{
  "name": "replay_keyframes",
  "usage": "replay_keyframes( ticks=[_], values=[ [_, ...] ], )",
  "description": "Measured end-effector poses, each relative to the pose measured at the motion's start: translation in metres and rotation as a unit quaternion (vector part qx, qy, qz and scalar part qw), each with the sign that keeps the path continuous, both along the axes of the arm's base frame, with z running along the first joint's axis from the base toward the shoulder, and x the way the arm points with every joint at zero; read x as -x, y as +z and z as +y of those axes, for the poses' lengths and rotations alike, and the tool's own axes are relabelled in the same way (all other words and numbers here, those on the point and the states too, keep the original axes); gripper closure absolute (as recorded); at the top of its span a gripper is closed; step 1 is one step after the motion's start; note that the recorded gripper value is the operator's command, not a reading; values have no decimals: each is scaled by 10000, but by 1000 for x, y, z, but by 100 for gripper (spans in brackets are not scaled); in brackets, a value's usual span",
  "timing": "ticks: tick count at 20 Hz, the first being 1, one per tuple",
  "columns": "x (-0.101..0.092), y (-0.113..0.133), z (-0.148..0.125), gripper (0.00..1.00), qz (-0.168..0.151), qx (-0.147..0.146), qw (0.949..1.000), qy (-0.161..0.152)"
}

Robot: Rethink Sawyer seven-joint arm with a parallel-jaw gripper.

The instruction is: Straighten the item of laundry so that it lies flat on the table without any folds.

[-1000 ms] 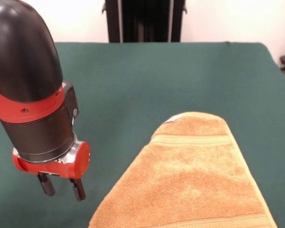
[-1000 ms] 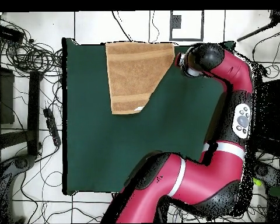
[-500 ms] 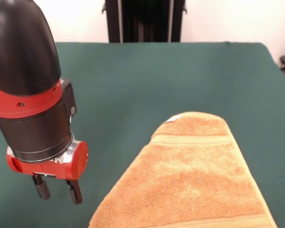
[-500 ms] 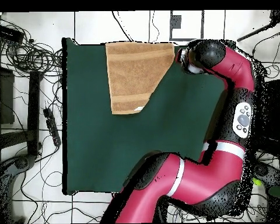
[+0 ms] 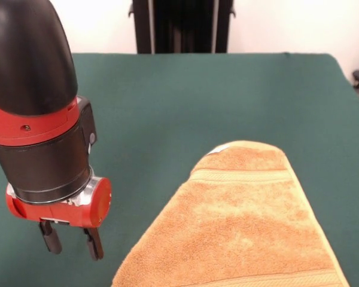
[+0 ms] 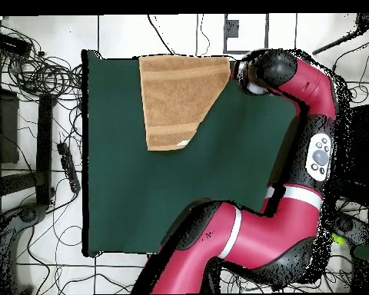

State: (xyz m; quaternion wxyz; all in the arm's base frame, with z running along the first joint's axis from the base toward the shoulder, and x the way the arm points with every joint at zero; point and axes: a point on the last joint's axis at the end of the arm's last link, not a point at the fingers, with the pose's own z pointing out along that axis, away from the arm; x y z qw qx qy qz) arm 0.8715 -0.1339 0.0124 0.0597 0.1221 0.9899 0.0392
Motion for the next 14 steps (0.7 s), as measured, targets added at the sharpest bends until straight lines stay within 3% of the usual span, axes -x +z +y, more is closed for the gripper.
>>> replay_keyframes(
  ticks=[14],
  values=[
    [-7,6,14,0,-77,27,9999,89]
  ],
)
